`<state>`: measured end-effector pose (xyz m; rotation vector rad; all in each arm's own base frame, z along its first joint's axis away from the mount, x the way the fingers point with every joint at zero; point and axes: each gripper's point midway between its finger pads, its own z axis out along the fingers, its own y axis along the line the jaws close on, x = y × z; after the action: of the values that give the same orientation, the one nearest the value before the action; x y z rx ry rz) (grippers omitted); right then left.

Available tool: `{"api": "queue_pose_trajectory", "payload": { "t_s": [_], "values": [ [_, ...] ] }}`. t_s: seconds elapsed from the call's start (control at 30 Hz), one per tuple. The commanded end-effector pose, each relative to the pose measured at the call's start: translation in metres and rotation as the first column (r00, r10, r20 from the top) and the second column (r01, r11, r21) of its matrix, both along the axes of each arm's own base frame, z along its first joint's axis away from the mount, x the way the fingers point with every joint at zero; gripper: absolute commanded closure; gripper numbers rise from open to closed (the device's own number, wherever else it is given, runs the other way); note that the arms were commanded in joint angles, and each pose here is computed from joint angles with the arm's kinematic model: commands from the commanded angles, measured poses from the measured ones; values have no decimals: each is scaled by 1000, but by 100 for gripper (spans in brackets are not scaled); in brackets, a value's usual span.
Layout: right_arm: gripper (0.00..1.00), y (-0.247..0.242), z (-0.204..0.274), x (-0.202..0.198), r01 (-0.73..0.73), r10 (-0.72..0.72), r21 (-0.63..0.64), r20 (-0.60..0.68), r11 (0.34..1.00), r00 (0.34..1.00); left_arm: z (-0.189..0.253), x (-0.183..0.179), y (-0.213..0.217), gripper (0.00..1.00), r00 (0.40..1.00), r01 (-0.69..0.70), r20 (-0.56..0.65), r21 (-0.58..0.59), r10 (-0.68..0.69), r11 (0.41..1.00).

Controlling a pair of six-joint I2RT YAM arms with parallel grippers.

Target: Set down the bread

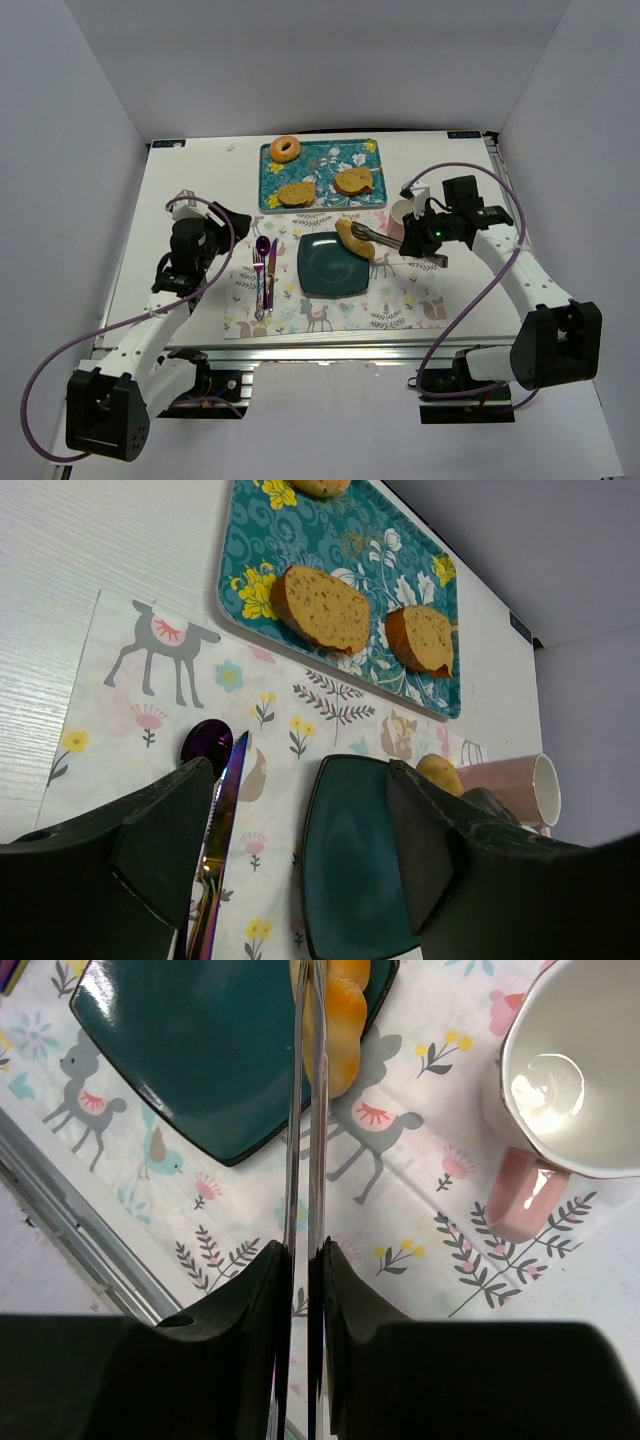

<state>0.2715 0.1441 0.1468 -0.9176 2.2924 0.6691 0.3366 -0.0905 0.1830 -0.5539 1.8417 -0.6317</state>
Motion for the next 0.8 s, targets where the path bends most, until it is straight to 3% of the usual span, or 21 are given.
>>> {"api": "queue_pose_trajectory", "payload": {
  "t_s": [0.0, 0.17, 0.47, 0.77],
  "values": [
    [81, -1, 6, 17, 11, -11, -3, 67, 1000, 998, 13, -3, 0, 21, 999, 12, 51, -9, -11, 1000],
    [66, 1, 5, 14, 1, -1, 9, 57, 1000, 998, 11, -11, 2, 21, 999, -2, 54, -27, 4, 1000],
    [57, 8, 19, 17, -19, 14, 52, 82, 998, 997, 16, -18, 6, 21, 998, -19, 64, -30, 21, 999],
    [55, 12, 40, 21, -28, 17, 78, 140, 997, 990, 18, -19, 6, 21, 997, -20, 69, -40, 22, 999]
  ]
}}
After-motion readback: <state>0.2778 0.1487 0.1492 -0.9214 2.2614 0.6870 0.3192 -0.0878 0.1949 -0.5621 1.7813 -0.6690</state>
